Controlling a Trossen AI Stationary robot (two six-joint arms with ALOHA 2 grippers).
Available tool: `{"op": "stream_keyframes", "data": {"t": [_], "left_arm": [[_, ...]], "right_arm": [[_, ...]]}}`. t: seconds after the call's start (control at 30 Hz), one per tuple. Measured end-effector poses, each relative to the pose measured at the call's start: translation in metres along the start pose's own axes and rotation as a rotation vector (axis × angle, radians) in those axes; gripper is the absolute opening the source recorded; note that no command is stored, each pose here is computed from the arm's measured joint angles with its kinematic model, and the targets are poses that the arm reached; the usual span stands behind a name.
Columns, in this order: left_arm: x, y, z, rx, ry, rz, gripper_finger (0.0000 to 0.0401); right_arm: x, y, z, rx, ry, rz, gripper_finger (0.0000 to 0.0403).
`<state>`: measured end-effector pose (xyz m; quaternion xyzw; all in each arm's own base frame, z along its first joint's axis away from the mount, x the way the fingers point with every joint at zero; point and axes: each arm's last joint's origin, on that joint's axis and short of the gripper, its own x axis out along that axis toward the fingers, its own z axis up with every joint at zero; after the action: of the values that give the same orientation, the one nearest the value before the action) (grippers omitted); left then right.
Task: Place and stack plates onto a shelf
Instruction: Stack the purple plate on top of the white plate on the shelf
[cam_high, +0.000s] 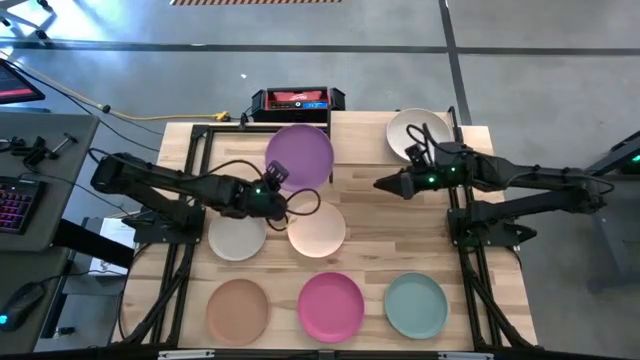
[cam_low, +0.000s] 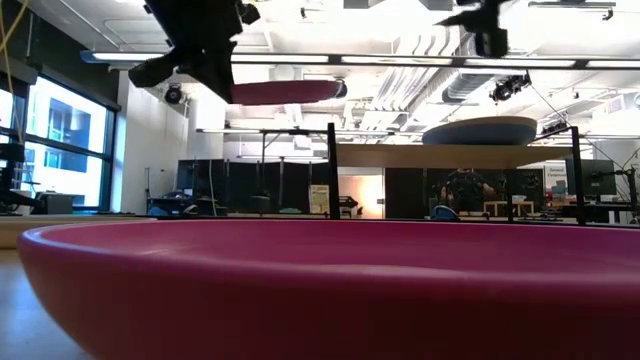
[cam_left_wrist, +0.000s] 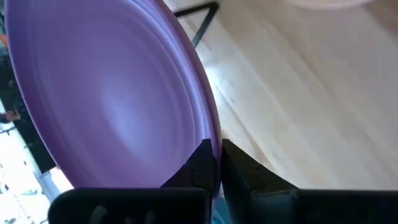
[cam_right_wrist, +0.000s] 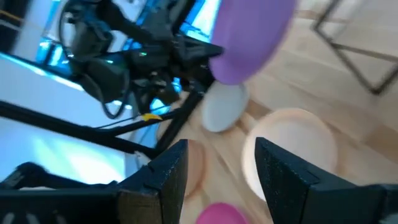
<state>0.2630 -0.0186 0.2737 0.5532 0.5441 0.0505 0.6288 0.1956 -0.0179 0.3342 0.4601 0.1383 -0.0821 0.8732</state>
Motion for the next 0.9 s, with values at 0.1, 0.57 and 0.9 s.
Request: {"op": "stream_keyframes", "data": {"t": [0.1,0.57,0.9], "left_arm": [[-0.008,0.005,0.003,-0.008,-0.034,0.012,0.0005],[-0.047,-0.001,0.018,0.155,-0.215,-0.061,0.0005],[-0.058,-0.015,0.02,0.167,-0.273,-0.159,0.0005]], "right_arm": [[0.012,0.003,-0.003,-0.005,0.011,0.02,0.0167],[0.046,0.008,-0.026,0.128,0.04,-0.038,0.0167],[0.079,-0.004,-0.041,0.206,0.077,-0.145,0.0167]]}}
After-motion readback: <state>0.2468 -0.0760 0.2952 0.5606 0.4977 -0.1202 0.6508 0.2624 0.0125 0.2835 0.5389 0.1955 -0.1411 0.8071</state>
